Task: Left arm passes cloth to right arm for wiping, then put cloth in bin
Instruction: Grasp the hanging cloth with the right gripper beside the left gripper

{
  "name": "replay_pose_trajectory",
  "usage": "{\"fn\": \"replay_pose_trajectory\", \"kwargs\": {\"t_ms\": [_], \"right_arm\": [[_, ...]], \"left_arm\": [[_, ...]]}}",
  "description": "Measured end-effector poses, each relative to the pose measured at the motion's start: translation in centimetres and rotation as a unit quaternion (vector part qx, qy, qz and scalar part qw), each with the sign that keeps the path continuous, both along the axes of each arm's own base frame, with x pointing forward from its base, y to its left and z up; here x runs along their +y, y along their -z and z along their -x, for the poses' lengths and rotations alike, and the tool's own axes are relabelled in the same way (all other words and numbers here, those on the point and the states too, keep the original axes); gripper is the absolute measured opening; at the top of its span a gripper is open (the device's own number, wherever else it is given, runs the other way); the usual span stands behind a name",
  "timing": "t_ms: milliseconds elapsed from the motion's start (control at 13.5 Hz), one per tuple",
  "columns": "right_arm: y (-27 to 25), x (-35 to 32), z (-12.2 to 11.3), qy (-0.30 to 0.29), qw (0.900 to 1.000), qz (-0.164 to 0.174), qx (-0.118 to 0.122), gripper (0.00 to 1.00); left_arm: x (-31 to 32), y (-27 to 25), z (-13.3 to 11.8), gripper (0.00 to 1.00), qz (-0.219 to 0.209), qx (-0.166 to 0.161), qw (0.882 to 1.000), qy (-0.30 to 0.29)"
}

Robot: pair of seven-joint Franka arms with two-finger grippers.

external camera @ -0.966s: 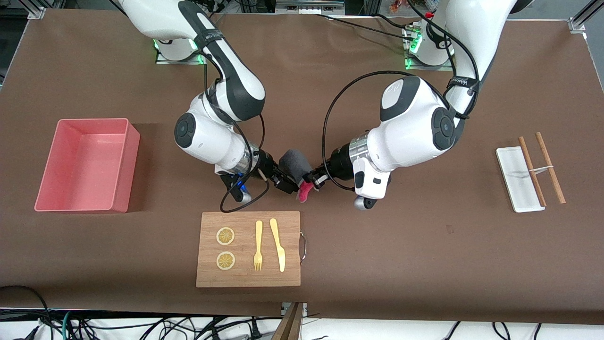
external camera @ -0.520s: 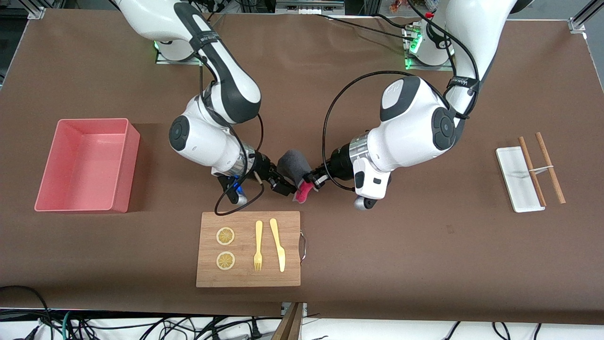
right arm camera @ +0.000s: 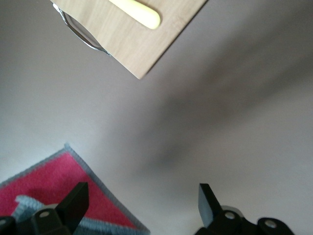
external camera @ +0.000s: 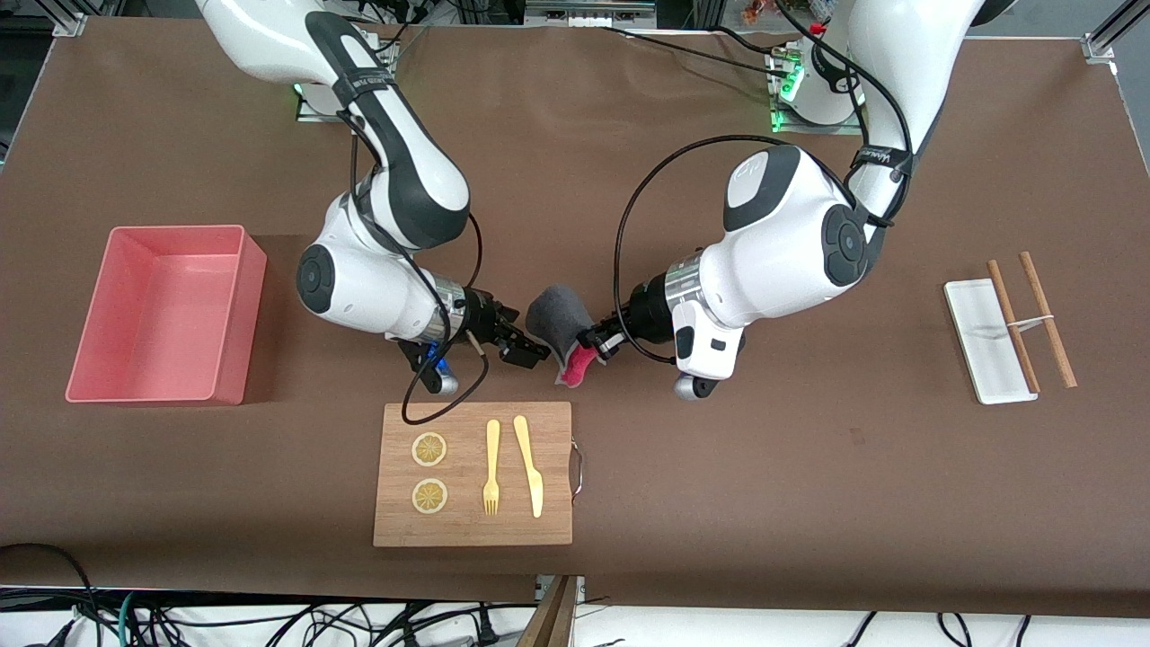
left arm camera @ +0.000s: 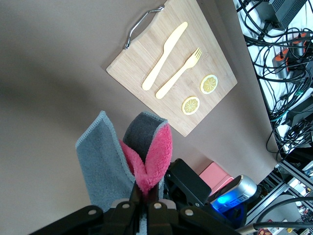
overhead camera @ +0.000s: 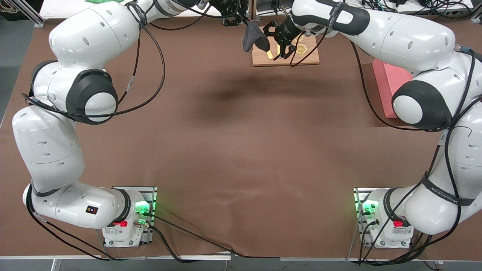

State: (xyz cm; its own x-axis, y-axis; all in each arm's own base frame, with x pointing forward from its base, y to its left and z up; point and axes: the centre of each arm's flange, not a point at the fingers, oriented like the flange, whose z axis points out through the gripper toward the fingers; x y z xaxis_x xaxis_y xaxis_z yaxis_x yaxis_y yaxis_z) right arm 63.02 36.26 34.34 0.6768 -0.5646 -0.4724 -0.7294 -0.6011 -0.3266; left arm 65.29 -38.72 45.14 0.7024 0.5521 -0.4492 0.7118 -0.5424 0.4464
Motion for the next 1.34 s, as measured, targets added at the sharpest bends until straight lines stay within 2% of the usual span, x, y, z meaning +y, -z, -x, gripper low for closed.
{"fn": "replay_pose_trajectory", "kwargs": {"t_ms": [297, 594, 743, 1040, 1337], "right_arm": [[-2.0, -1.8, -0.8, 0.000, 0.999, -0.021, 0.037, 0.99], [-4.0, -1.4, -0.8, 0.073, 0.991, -0.066, 0.093, 0.99], [-4.0, -1.3, -0.8, 0.092, 0.986, -0.083, 0.112, 0.99], [-2.3, -1.6, -0.5, 0.105, 0.983, -0.079, 0.126, 0.99], [-1.4, -1.3, -0.4, 0.115, 0.983, -0.078, 0.122, 0.99]], "left_arm": [[0.0, 0.1, 0.0, 0.07, 0.000, 0.000, 1.000, 0.000], [0.0, 0.1, 0.0, 0.07, 0.000, 0.001, 1.000, 0.000], [0.0, 0.1, -0.1, 0.07, 0.000, 0.000, 1.000, 0.000], [0.0, 0.2, -0.1, 0.07, 0.000, 0.001, 1.000, 0.000], [0.0, 0.2, -0.1, 0.07, 0.000, 0.001, 1.000, 0.000]]}}
